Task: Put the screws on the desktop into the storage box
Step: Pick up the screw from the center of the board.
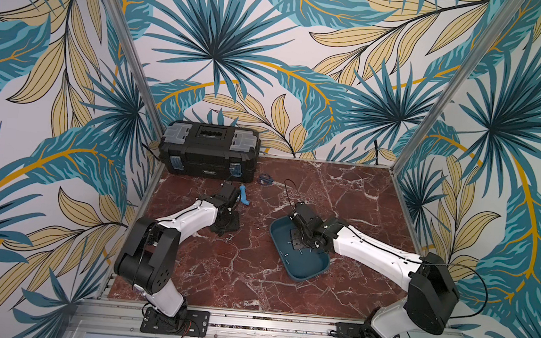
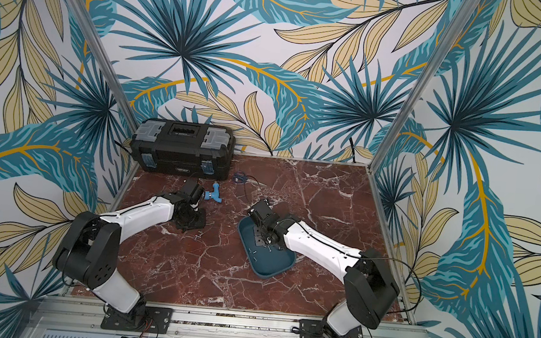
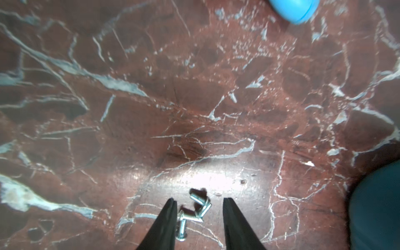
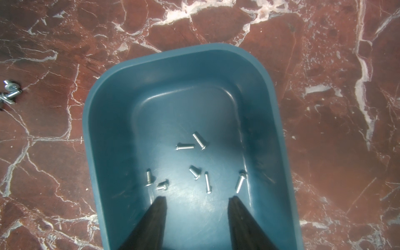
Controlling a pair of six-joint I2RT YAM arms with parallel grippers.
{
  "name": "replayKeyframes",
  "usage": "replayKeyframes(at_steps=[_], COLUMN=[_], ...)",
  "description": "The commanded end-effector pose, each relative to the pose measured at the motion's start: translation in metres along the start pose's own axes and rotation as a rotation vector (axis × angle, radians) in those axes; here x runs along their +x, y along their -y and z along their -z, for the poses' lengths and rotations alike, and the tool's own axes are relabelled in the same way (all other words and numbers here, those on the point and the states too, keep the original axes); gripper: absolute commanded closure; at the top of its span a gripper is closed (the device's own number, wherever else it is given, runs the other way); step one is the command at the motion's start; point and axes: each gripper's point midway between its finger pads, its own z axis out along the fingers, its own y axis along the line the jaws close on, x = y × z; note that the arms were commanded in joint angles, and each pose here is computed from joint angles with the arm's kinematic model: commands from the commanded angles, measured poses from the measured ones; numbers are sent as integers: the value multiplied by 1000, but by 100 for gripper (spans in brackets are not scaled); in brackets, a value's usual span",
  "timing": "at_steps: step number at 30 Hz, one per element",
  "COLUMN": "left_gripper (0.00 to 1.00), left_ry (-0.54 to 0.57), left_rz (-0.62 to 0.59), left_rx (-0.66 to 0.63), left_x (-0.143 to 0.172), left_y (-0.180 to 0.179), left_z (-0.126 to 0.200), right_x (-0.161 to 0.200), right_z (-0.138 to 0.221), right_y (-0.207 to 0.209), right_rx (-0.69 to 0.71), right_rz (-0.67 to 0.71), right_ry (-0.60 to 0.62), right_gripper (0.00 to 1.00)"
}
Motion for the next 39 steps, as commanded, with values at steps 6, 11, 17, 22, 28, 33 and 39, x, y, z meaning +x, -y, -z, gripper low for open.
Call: replayKeyframes(at_steps=[6,11,17,22,28,33,39], left_gripper=[60,61,65,68,75,77,77], left_ry=[-89,-103,-117,-122,-127,-128,-130], left_rz=[-17,-23,-29,-35,-37,-36,-36], left_rx=[-18,-31,-34,-33,-29,-21,-19], left_x=[21,23,24,25,25,27,32], left_y=[-7,-9,-8,-7,-5,-5,-7], left_z=[-22,-31,-38,-40,-40,-38,-33], right_x=[4,4,4,2,1,1,3], right_z=[-5,-5,-7,-8,-10,-10,-12], right_y=[-1,-1,-5,-7,-8,-8,-8], right_rx=[-4,-2,-18,-19,-20,-18,-18], right_rz=[-6,-2,-2,7,10,11,8], right_ry=[-17,-17,-26,-29,-32,-30,-39], right_gripper=[49,49,49,49,49,49,49])
